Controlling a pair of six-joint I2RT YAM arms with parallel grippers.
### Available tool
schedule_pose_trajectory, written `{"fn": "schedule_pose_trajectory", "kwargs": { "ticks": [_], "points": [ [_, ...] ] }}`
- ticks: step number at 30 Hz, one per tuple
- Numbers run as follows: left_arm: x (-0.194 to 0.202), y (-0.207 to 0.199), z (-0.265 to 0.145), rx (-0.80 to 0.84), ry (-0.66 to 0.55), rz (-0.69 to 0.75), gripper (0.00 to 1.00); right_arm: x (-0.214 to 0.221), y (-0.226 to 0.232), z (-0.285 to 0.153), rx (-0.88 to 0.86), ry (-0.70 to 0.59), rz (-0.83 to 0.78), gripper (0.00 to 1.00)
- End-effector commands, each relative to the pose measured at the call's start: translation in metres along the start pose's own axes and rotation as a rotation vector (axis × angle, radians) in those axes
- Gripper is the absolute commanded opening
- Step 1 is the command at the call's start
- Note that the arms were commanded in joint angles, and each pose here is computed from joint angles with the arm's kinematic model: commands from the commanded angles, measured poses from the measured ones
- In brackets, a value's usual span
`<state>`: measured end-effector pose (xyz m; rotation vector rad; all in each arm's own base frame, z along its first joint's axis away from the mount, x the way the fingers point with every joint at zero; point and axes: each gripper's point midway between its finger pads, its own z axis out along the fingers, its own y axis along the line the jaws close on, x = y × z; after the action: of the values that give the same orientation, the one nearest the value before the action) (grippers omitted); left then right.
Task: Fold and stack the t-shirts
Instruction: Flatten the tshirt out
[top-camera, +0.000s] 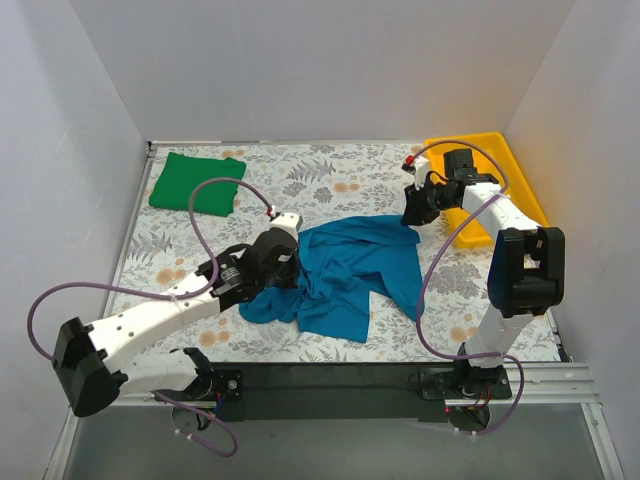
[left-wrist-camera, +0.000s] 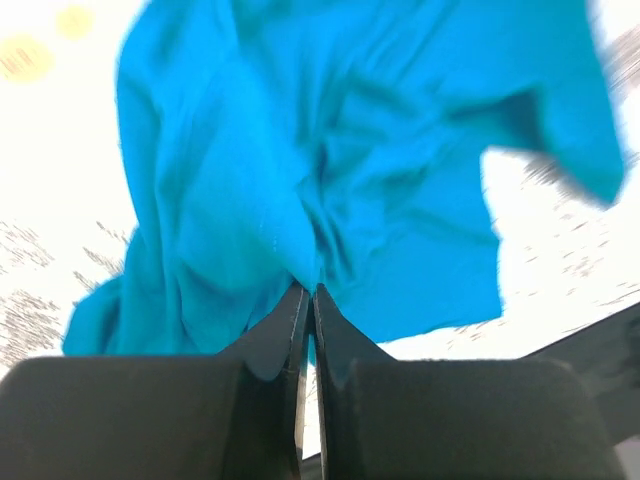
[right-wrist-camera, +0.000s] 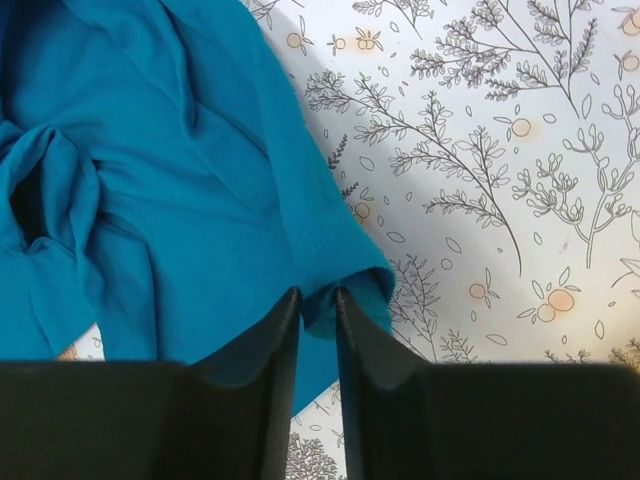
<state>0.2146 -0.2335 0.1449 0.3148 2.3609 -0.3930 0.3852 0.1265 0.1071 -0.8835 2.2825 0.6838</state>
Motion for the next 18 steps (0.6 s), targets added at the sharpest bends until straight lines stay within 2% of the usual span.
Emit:
{"fn": "schedule_pose_trajectory", "kwargs": {
  "ticks": [1, 2, 5, 10, 18],
  "points": [
    [-0.032, 0.007, -0.028, -0.028, -0.116, -0.008, 0.00, -0.022, -0.009, -0.014, 0.051, -0.047, -0.043, 0.30],
    [-0.039, 0.008, -0.035, -0.025, -0.143, -0.015, 0.00, -0.023, -0.010, -0.015, 0.056, -0.049, -0.046, 0.36],
    [-0.048, 0.015, -0.045, -0.051, -0.183, -0.019, 0.00, -0.026, -0.010, -0.020, 0.077, -0.051, -0.061, 0.41],
    [-0.061, 0.018, -0.054, -0.070, -0.232, -0.016, 0.00, -0.015, -0.012, -0.017, 0.074, -0.020, -0.055, 0.42],
    [-0.058, 0.020, -0.052, -0.077, -0.220, -0.014, 0.00, 0.031, -0.032, 0.007, 0.123, 0.126, 0.007, 0.43]
  ]
}}
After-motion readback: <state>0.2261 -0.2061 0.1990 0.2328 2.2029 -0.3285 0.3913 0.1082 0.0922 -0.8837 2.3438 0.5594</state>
